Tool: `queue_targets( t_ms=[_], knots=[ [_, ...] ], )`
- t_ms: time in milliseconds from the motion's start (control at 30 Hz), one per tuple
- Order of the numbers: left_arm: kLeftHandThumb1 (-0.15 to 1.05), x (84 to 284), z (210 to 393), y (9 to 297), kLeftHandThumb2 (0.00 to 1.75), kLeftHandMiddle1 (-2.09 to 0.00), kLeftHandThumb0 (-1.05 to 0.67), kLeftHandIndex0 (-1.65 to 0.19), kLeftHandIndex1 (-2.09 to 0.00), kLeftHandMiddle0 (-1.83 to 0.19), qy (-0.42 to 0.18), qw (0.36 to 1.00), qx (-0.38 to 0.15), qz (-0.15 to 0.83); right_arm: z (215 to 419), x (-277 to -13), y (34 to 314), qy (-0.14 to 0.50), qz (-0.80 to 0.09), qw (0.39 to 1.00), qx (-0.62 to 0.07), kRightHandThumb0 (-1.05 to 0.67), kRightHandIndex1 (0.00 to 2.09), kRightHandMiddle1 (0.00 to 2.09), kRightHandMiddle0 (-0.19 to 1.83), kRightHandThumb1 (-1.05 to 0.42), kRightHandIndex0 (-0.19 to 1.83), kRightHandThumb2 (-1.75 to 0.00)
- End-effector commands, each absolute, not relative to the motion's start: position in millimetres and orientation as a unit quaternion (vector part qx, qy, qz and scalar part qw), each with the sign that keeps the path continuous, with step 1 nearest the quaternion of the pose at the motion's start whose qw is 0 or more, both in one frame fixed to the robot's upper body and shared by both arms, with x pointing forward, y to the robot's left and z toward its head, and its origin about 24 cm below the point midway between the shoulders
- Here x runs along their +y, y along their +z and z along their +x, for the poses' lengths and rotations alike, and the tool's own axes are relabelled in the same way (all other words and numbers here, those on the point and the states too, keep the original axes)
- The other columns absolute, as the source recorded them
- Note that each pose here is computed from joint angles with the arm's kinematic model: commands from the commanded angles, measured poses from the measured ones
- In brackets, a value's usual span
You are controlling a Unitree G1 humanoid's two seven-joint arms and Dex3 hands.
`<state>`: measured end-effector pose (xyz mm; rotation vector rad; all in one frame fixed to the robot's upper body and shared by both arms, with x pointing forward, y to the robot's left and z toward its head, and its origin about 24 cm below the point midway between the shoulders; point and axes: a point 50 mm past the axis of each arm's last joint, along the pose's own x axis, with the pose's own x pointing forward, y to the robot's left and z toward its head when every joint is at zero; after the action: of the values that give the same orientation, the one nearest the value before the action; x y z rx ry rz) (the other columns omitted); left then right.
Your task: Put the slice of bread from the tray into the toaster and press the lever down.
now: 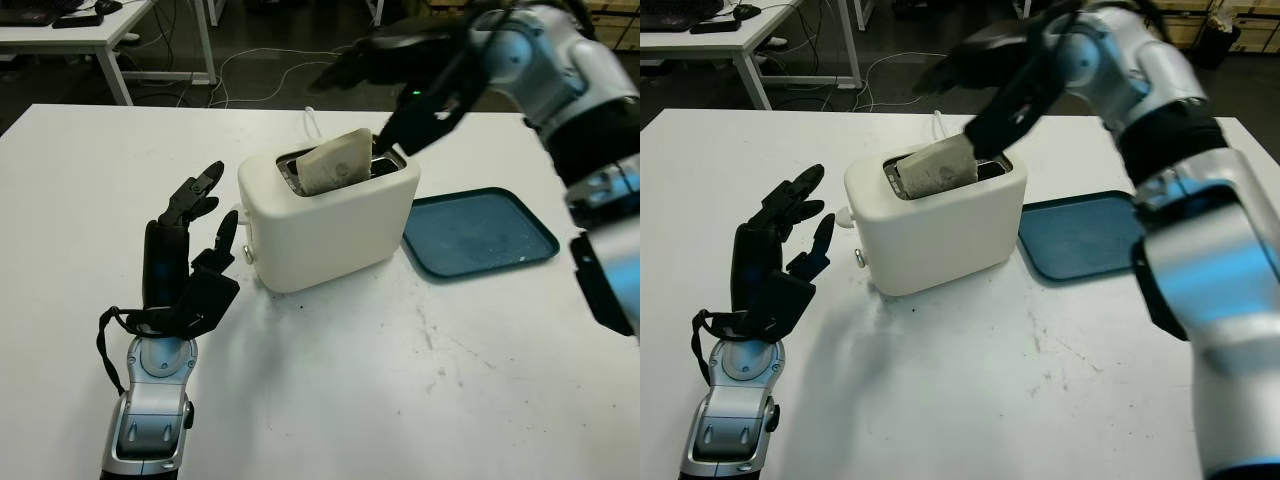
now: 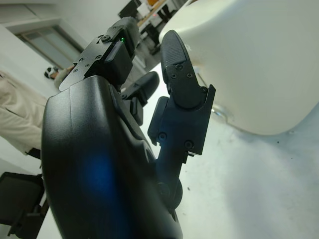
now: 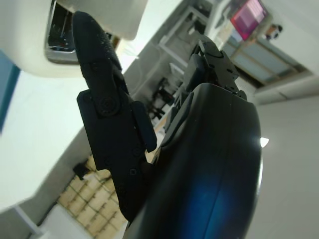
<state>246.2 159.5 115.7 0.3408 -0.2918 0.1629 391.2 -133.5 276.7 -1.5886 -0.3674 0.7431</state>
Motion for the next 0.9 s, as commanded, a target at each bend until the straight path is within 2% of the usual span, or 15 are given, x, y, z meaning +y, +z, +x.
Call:
queue_targets(
  t_ms=[0, 200, 433, 633, 867],
  knots=[
    [0.92, 159.5, 245.6, 115.3, 0.49, -0.85, -0.45, -0.48, -0.04, -0.20, 0.079, 0.972, -0.147, 0.167, 389.3, -143.0, 272.9, 0.315, -0.667, 0.652, -0.176, -0.67, 0.09, 0.06, 0.22, -0.92, 0.15, -0.05],
    [0.92, 157.9, 245.9, 115.5, 0.48, -0.87, -0.45, -0.50, -0.05, -0.21, 0.085, 0.970, -0.150, 0.170, 390.6, -159.8, 253.8, 0.295, -0.587, 0.731, -0.185, -0.62, 0.18, 0.10, 0.33, -0.87, 0.26, 0.00],
    [0.92, 159.0, 245.6, 115.3, 0.49, -0.88, -0.46, -0.49, -0.04, -0.21, 0.083, 0.969, -0.149, 0.180, 393.1, -162.6, 226.7, 0.288, -0.480, 0.806, -0.192, -0.55, 0.29, 0.13, 0.48, -0.77, 0.46, 0.00],
    [0.92, 158.8, 245.7, 114.6, 0.49, -0.88, -0.46, -0.50, -0.04, -0.22, 0.083, 0.969, -0.147, 0.178, 397.1, -159.7, 217.3, 0.298, -0.449, 0.826, -0.167, -0.56, 0.35, 0.12, 0.51, -0.73, 0.46, 0.00],
    [0.92, 158.7, 245.9, 114.4, 0.48, -0.87, -0.45, -0.49, -0.04, -0.21, 0.084, 0.970, -0.149, 0.175, 397.5, -154.5, 222.1, 0.311, -0.451, 0.819, -0.169, -0.60, 0.53, 0.08, 0.53, -0.71, 0.33, 0.00]
  ],
)
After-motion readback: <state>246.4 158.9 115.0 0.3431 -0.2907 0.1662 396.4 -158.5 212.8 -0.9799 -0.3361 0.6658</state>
